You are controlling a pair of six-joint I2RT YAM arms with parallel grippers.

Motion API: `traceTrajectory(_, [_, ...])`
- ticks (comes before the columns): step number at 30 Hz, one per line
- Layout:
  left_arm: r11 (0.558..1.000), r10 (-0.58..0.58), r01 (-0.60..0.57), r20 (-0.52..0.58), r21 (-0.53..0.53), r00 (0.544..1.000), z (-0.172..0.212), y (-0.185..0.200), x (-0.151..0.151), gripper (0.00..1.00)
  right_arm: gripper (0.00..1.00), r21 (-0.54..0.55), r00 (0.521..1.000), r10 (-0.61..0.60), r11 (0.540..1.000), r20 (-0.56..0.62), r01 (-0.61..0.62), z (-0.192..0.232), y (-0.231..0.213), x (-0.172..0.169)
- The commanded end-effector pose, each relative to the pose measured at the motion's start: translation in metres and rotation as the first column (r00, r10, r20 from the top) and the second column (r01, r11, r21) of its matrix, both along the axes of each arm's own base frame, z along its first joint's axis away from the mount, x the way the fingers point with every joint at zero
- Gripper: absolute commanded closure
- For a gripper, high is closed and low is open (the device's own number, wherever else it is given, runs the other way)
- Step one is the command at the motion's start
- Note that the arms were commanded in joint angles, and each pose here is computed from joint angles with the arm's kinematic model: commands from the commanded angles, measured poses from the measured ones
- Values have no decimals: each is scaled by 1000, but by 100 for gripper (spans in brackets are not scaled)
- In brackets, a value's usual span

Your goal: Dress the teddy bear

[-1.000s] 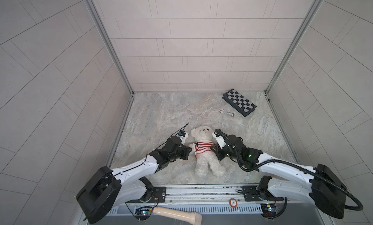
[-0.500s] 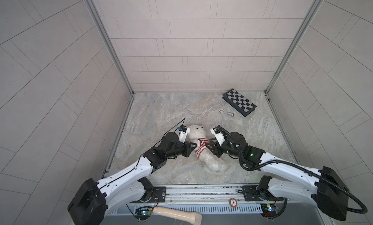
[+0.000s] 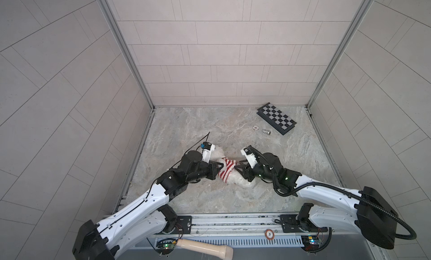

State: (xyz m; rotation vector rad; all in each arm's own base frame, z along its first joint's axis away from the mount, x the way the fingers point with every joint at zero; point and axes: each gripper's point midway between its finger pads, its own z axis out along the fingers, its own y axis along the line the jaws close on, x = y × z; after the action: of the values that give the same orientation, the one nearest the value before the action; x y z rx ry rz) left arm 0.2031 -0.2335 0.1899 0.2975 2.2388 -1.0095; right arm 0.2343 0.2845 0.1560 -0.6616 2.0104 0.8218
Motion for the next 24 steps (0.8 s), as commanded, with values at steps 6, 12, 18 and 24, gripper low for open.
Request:
traceTrajectory(6, [987, 104, -106, 26, 122, 994, -5, 28, 9, 100, 53, 77, 997, 39, 996, 72, -45, 34, 10, -2])
traceTrajectory(12, [986, 135, -133, -8, 95, 991, -10, 23, 15, 100, 42, 7, 993, 82, 997, 81, -83, 24, 18, -10])
traceTrajectory(18, [975, 202, -199, -22, 98, 979, -32, 26, 27, 92, 39, -45, 992, 107, 994, 72, -104, 11, 28, -16])
traceTrajectory(24, [987, 162, -162, -15, -9, 987, -26, 2, 39, 81, 37, -106, 997, 56, 993, 48, -50, -8, 18, -11])
